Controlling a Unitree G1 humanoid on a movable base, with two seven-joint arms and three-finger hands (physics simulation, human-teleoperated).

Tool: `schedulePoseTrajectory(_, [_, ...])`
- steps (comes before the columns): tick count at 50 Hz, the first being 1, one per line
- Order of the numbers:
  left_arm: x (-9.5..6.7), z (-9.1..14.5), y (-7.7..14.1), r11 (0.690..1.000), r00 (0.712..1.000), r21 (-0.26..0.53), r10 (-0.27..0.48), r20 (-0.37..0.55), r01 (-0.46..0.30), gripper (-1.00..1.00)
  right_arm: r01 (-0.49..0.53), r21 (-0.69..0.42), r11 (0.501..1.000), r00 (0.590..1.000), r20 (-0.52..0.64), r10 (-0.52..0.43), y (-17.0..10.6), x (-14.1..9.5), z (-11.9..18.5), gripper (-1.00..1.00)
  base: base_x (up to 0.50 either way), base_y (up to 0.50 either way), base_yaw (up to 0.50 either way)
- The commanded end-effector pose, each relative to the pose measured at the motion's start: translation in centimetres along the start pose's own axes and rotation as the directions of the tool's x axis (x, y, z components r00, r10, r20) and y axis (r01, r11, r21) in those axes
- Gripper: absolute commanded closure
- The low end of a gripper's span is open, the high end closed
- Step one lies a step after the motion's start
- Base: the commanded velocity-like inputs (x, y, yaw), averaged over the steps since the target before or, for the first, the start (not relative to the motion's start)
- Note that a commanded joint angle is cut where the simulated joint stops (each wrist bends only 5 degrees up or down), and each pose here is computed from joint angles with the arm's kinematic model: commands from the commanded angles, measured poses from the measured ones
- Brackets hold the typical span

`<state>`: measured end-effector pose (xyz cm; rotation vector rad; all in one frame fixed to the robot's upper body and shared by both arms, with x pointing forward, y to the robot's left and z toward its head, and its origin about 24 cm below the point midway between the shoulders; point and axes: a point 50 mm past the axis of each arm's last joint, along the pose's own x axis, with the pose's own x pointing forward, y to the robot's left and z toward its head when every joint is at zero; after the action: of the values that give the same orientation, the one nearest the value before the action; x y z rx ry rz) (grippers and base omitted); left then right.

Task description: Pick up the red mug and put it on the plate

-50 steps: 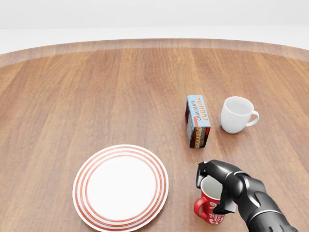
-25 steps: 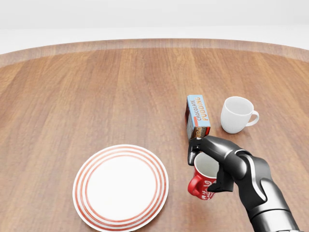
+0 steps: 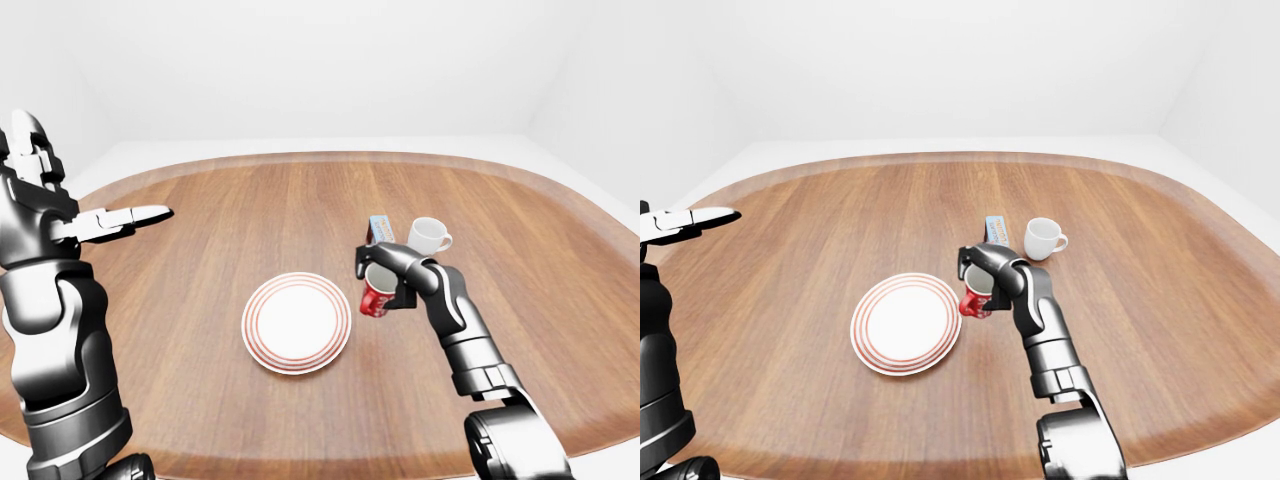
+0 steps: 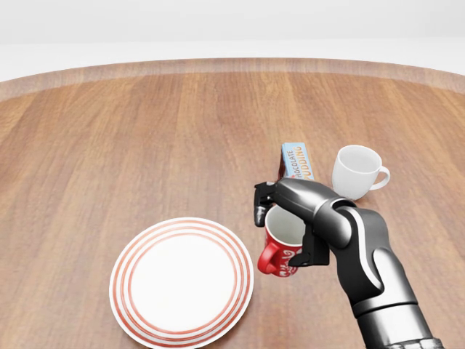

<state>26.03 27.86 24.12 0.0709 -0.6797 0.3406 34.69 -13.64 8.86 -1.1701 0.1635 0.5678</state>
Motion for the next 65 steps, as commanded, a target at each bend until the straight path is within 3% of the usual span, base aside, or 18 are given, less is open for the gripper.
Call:
schedulePoseTrajectory(1, [0.1,0.2,-0.2,1.0,1.0,-0.005,-0.003,0.009,0.003,-1.0,0.072,0.007,0.997,0.996,0.053,-0.073,-1.4,1.6,2.5,1.0,0.0,0.0,0.0])
schedulePoseTrajectory(15, [0.1,0.0,0.1,1.0,1.0,-0.003,0.003,-0.002,-0.003,-1.0,0.049,-0.019,0.999,0.994,0.094,-0.047,-1.9,3.8,5.3,1.0,0.0,0.0,0.0])
schedulePoseTrajectory(30, [0.1,-0.3,0.2,1.0,1.0,-0.003,0.005,-0.015,-0.005,-1.0,0.009,-0.038,0.999,0.992,0.125,-0.004,-0.3,6.2,8.1,1.0,0.0,0.0,0.0])
schedulePoseTrajectory(65, [0.0,-0.1,-0.1,1.0,1.0,-0.003,-0.006,-0.003,0.006,-1.0,0.005,-0.057,0.998,0.973,0.229,0.008,1.8,6.8,13.7,1.0,0.0,0.0,0.0])
